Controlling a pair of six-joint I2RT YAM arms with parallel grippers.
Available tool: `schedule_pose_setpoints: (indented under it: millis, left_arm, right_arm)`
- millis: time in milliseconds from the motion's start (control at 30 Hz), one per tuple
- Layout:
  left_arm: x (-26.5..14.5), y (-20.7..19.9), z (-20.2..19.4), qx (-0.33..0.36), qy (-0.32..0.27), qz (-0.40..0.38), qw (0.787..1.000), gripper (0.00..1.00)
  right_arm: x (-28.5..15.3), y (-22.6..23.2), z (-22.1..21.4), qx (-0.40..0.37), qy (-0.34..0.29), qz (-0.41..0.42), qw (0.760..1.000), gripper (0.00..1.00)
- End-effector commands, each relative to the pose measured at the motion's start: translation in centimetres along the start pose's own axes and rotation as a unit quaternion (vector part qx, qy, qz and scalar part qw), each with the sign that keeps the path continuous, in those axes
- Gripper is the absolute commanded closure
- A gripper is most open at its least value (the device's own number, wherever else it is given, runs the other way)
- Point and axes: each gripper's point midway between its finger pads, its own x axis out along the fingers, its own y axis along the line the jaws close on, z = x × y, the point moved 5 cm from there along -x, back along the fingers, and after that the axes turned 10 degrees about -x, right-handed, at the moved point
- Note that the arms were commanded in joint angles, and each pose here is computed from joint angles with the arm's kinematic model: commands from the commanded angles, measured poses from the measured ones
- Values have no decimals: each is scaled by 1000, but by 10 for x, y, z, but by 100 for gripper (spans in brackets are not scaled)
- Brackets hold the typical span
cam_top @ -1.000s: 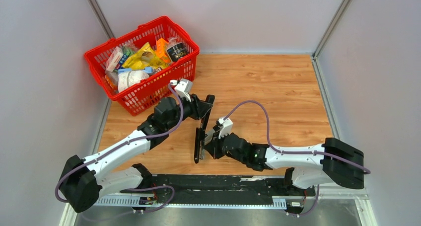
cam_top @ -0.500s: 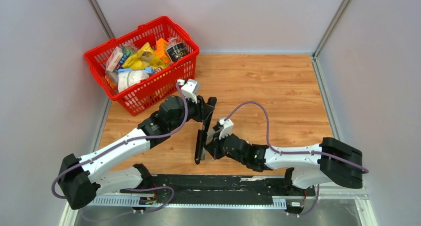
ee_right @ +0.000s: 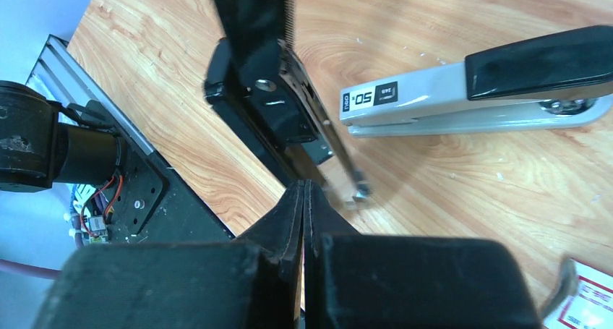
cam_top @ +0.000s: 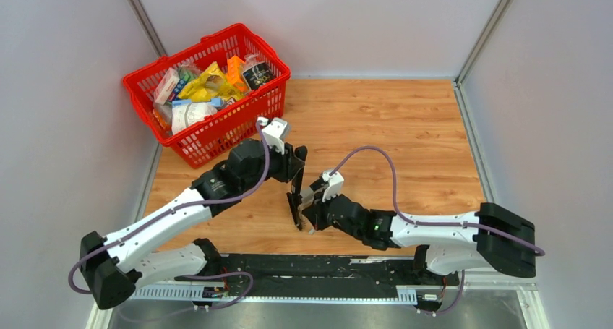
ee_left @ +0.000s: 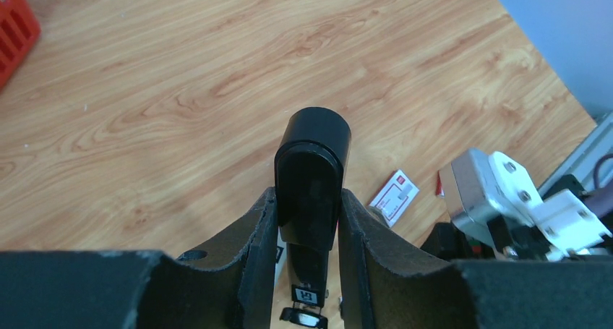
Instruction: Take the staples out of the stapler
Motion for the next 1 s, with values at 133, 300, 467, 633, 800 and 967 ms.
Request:
schedule_pose_setpoints:
  millis: [133,300,467,633,800,967]
  left_arm:
    - [-70,-45,66,8,-64,-91,994,100]
    - [-102,-57,82,18,-71,-122,990,100]
    - [-117,-56,90,13,-101,-124,987,100]
    - [-120,-54,90,-2,-124,-126,984,100]
    - [-125,-53,92,-14,-142,-127,982,100]
    - [-123,-53,89,-27,-147,-133,980,100]
  right_arm:
    - [-30,3,45,-21,-46,-17,999,100]
    - [-52,-6,58,-38,-45,-45,997,100]
    - [-68,-7,64,-47,-42,-36,997,100]
    - [-60,-11,40,-17,-27,-28,999,100]
    - [-50,-6,19,11,-15,-14,1000,100]
    - [-40,-3,24,34,-41,-29,998,100]
